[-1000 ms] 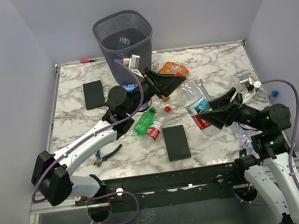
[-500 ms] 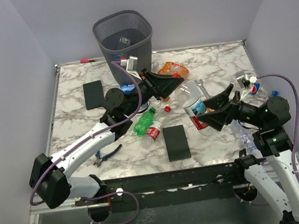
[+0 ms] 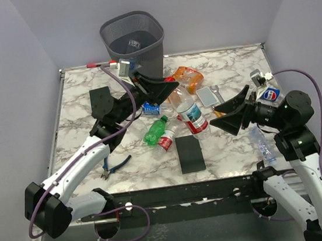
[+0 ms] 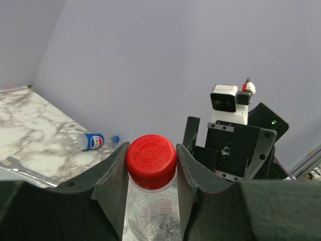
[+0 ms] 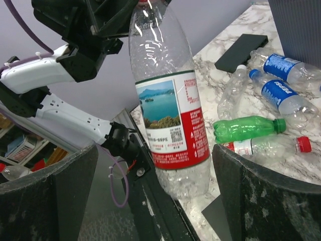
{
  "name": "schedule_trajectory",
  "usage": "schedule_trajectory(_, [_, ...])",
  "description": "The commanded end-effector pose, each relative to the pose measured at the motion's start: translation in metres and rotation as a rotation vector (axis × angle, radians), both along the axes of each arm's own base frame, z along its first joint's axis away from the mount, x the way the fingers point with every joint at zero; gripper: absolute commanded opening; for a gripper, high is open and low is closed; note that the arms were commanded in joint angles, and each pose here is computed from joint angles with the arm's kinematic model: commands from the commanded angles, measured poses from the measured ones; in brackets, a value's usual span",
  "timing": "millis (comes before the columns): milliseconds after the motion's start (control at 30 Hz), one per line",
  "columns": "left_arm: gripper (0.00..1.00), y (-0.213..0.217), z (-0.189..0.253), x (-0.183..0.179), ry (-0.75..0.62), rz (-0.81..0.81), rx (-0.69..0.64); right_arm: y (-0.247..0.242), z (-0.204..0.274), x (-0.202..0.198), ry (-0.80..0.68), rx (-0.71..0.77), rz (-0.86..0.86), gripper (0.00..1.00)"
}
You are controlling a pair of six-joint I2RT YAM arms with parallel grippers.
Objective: Put the plastic bottles in the bin
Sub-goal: Pick up the plastic bottle at the center of the board.
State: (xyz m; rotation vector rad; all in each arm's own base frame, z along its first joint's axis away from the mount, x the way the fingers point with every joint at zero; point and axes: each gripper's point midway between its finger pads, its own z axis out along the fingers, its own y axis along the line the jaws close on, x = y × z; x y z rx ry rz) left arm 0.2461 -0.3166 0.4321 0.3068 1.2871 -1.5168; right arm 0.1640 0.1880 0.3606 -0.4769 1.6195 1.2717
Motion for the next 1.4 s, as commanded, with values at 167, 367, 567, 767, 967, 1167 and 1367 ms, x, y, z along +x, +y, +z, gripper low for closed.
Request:
schedule_trajectory(167, [0.0, 0.015, 0.016, -0.013, -0.158, -0.017, 0.116, 0.013, 0.002, 0.001, 0.048, -0.017, 0.101, 1.0])
schedule_trajectory(367, [0.0, 0.003, 0.029, -0.016, -0.146, -0.112, 0.078, 0.023, 0.003, 0.02, 0.03, -0.06, 0.095, 1.0])
schedule_trajectory(567, [0.0, -0.008, 0.04, -0.018, -0.133, -0.189, 0.078, 0.045, -0.007, 0.033, 0.01, -0.184, 0.048, 1.0])
schedule_trajectory(767, [0.0, -0.009, 0.036, -0.014, -0.114, -0.182, 0.11, 0.061, -0.033, 0.037, 0.039, -0.248, 0.044, 0.89])
schedule_trajectory(967, [0.0, -0.008, 0.031, -0.015, -0.089, -0.178, 0.108, 0.069, -0.034, 0.031, 0.029, -0.181, 0.071, 0.62])
schedule_trajectory(1167, [0.16, -0.006, 0.03, -0.012, -0.039, -0.154, 0.085, 0.075, -0.019, 0.022, -0.092, 0.038, 0.07, 0.45])
schedule_trajectory(1367, [0.79, -0.003, 0.03, -0.017, -0.023, -0.144, 0.07, 0.078, -0.015, 0.025, -0.137, 0.093, 0.034, 0.4])
